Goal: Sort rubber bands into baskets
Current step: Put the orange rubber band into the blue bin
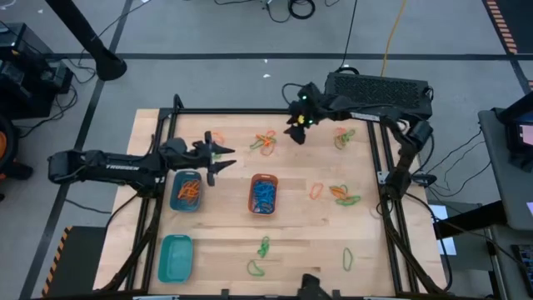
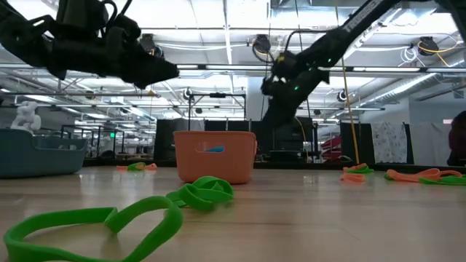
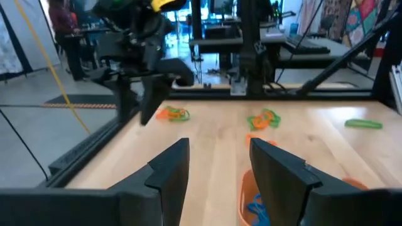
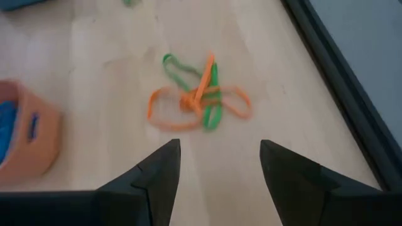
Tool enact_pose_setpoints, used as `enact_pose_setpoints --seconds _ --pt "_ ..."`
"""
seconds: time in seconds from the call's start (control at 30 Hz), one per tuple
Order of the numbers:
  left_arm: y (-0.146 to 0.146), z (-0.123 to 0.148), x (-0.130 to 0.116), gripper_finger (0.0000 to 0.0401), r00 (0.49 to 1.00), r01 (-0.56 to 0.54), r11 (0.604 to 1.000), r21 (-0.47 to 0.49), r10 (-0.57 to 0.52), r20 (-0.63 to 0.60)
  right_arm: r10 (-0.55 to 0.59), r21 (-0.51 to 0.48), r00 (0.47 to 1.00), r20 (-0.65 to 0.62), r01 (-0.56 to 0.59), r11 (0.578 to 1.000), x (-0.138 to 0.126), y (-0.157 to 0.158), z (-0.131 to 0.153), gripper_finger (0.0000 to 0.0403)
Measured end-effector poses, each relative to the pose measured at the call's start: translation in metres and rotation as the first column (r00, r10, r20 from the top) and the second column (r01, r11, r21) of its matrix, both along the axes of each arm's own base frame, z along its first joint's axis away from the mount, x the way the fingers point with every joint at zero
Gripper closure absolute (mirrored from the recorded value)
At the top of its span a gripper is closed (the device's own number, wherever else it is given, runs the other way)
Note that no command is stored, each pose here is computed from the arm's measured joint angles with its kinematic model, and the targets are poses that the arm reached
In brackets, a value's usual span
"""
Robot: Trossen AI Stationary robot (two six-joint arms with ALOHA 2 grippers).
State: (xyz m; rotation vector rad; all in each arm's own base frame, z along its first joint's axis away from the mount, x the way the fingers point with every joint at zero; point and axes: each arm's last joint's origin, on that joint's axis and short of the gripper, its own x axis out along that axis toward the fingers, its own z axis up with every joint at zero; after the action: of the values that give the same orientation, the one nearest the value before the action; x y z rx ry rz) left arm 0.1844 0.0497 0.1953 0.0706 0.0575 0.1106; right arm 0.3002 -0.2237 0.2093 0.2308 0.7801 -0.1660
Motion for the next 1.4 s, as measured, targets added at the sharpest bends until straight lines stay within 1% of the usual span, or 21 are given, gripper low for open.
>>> enact_pose_setpoints --seconds 0.13,0.33,0.4,0.53,0.63,0.7,0.8,1.1,1.23,1.4 --pt "-0.002 -0.008 0.001 0.0225 0.999 0.016 1.000 -0.010 -0.016 -0.037 0.007 0.032 1.000 0.002 -0.007 0.999 0.019 0.002 -0.019 0.0192" --pt "0.001 -0.009 0.001 0.0225 0.999 0.006 1.000 0.025 -0.005 -0.044 0.001 0.055 1.000 0.023 -0.002 0.998 0.039 -0.001 -0.032 0.0192" --pt "0.001 -0.009 0.001 0.0225 0.999 0.002 0.999 0.039 0.000 -0.045 0.023 0.076 0.999 0.026 -0.025 0.997 0.048 0.000 -0.039 0.0192" --pt "0.001 -0.010 0.001 0.0225 0.999 0.005 0.999 0.040 -0.003 -0.048 0.048 0.094 0.999 -0.001 -0.048 0.994 0.061 0.002 -0.056 0.0192" --pt "0.001 -0.010 0.001 0.0225 0.999 0.005 0.999 0.039 -0.003 -0.051 0.054 0.103 0.998 -0.023 -0.052 0.993 0.064 0.003 -0.063 0.0192" --pt "0.001 -0.010 0.001 0.0225 0.999 0.005 0.999 0.038 -0.003 -0.051 0.053 0.090 0.998 -0.032 -0.050 0.995 0.066 0.005 -0.066 0.0192" --pt "0.001 -0.010 0.001 0.0225 0.999 0.004 1.000 0.019 -0.004 -0.048 0.015 0.046 0.997 -0.077 -0.011 0.999 0.069 0.006 -0.074 0.0192" --pt "0.001 -0.010 0.001 0.0225 0.999 0.006 1.000 0.015 -0.005 -0.047 -0.022 0.050 0.995 -0.094 0.027 0.998 0.068 0.006 -0.074 0.0194" --pt "0.001 -0.010 0.001 0.0225 0.999 0.007 1.000 0.015 -0.006 -0.046 -0.052 -0.015 0.989 -0.136 0.050 0.999 0.071 0.011 -0.075 0.0205" --pt "0.001 -0.009 0.001 0.0225 0.999 0.008 1.000 0.017 -0.007 -0.037 -0.055 -0.097 0.977 -0.205 0.036 0.995 0.076 0.024 -0.080 0.0208"
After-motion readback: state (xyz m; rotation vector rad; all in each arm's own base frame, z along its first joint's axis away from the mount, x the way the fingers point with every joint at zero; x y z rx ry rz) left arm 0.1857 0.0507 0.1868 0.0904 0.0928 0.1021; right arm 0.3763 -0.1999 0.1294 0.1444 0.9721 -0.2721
